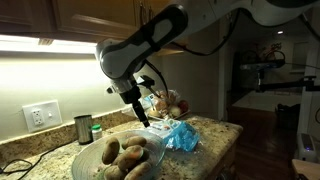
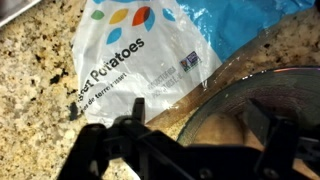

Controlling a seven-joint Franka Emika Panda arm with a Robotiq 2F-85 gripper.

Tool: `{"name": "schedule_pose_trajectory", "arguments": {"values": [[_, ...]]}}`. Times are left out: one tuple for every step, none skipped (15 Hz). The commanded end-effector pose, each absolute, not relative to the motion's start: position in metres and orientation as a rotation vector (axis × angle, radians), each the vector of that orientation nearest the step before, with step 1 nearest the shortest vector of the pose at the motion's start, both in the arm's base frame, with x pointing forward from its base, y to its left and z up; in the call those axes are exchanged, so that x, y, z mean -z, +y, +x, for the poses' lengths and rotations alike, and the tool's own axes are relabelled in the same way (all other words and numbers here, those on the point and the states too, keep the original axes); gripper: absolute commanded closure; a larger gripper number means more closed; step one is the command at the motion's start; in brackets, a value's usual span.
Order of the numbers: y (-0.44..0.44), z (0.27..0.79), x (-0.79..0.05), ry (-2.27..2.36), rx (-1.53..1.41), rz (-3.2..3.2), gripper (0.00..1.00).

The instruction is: Remove a potato from the plastic bag and put it in the glass bowl

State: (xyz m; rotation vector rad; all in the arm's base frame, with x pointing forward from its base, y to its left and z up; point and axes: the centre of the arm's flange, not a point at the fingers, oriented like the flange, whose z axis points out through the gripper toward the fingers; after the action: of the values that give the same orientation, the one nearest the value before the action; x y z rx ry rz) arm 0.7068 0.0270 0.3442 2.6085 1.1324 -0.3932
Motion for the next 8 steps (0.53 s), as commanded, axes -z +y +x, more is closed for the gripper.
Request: {"name": "schedule_pose_trajectory", "arguments": {"values": [[0.024,0.649,-0.344,1.029,0.328,2.56,0.0],[0.024,0.645,-0.344,1.006,0.311,2.547,0.0],[0.024,0.641,-0.344,0.991,0.302,2.537,0.0],[0.023,0.637,-0.344,0.974,0.293,2.533,0.0],[0.022,0.632,-0.346,0.956,0.284,2.528,0.0],[0.021,0.627,-0.346,0.944,0.279,2.526,0.0],[0.02,0.623,-0.348,0.928,0.275,2.525,0.0],[0.018,0.619,-0.349,0.909,0.266,2.527,0.0]]}}
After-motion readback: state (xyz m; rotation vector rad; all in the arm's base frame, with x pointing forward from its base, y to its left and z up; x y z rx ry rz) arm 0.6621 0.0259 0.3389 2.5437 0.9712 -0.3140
